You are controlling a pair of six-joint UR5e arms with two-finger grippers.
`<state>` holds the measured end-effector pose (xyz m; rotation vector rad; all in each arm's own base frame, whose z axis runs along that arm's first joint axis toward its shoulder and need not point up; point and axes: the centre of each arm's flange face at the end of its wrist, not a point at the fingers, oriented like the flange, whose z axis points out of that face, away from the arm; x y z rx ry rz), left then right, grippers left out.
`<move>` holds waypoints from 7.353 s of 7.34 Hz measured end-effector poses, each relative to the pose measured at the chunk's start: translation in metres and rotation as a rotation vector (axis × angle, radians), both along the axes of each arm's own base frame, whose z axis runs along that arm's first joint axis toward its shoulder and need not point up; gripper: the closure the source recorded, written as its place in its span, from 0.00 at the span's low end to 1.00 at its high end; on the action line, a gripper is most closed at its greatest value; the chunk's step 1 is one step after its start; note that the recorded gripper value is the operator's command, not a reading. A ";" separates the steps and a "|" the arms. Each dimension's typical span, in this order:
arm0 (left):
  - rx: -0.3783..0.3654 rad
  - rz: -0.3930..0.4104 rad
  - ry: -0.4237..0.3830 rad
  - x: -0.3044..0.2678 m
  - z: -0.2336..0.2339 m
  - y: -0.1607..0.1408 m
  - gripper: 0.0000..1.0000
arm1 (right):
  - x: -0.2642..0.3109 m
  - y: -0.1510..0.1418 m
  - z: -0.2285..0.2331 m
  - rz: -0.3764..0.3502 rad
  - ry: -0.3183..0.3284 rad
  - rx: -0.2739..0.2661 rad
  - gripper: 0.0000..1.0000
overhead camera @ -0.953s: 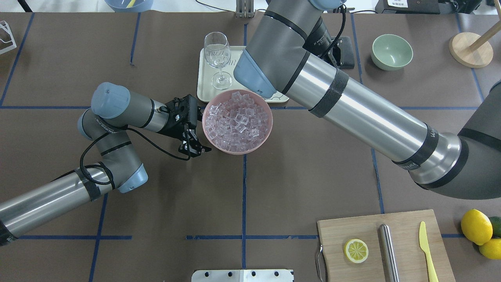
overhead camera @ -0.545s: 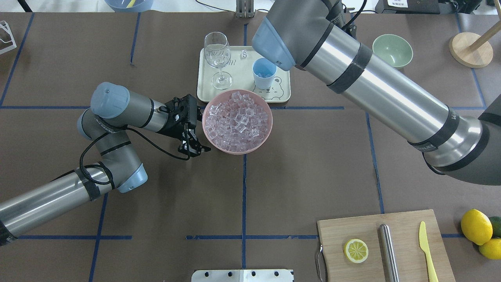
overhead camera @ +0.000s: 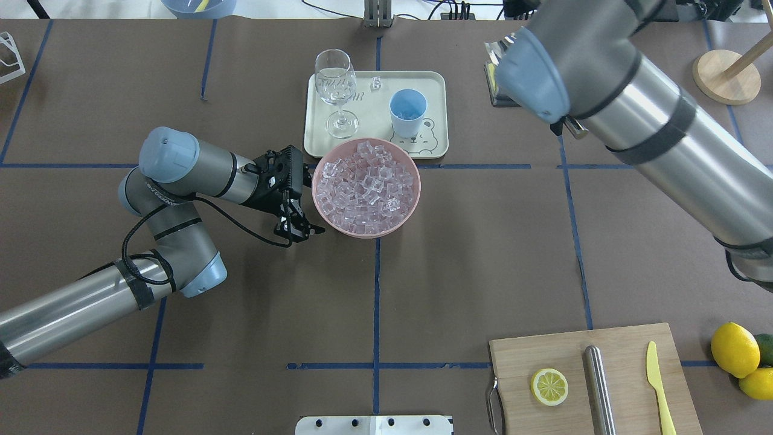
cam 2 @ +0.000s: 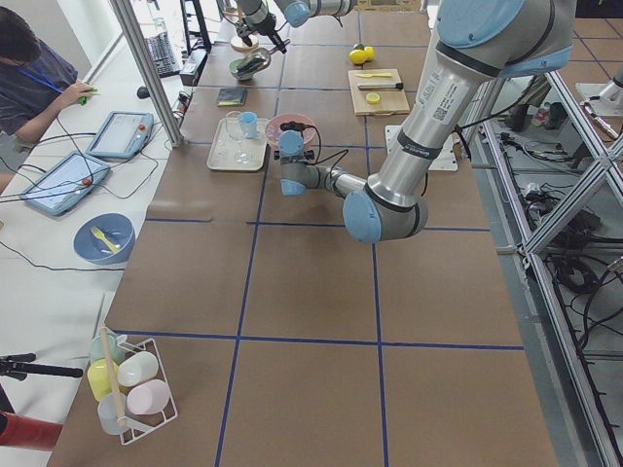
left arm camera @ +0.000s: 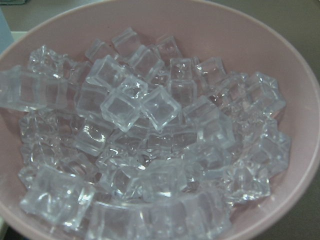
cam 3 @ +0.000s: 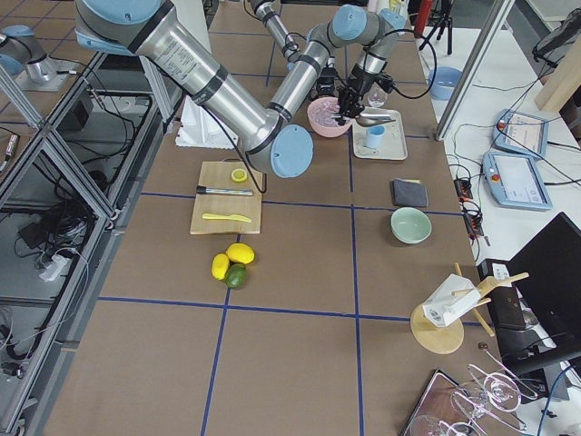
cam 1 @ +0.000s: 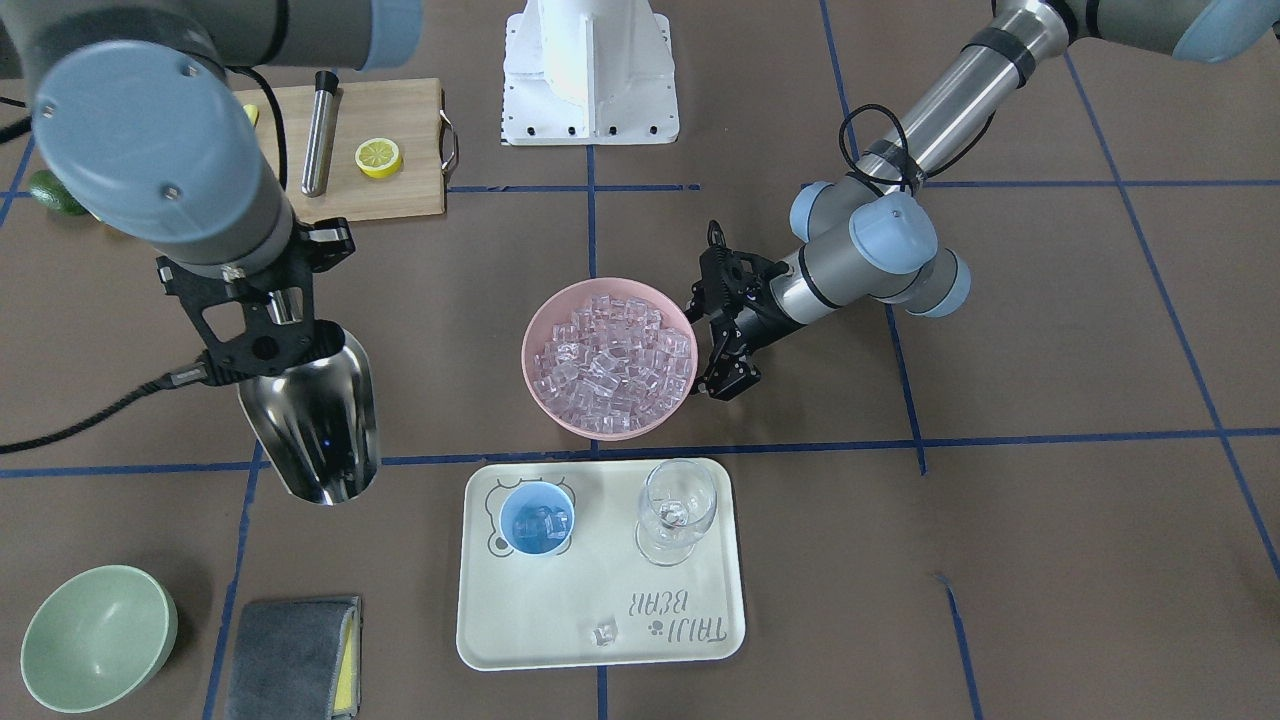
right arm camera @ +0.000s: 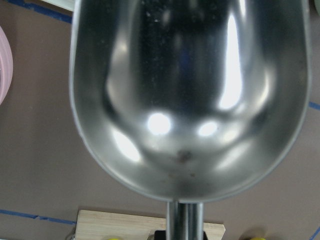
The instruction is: Put ice in cup with scoop
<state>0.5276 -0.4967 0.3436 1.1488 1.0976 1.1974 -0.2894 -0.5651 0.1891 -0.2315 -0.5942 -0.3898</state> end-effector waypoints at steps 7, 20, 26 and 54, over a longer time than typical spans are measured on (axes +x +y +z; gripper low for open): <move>0.001 0.000 0.001 0.000 0.000 0.000 0.01 | 0.030 0.127 0.163 0.262 -0.083 -0.147 1.00; 0.002 0.000 0.003 0.000 -0.001 0.000 0.01 | -0.054 0.201 0.291 0.298 -0.042 -0.148 0.98; 0.003 0.000 0.004 0.000 -0.002 0.000 0.01 | -0.055 0.200 0.296 0.307 -0.030 -0.155 0.00; -1.201 -0.669 -0.457 -0.583 0.234 -0.073 0.00 | 0.354 0.135 0.470 0.264 -0.159 0.211 0.00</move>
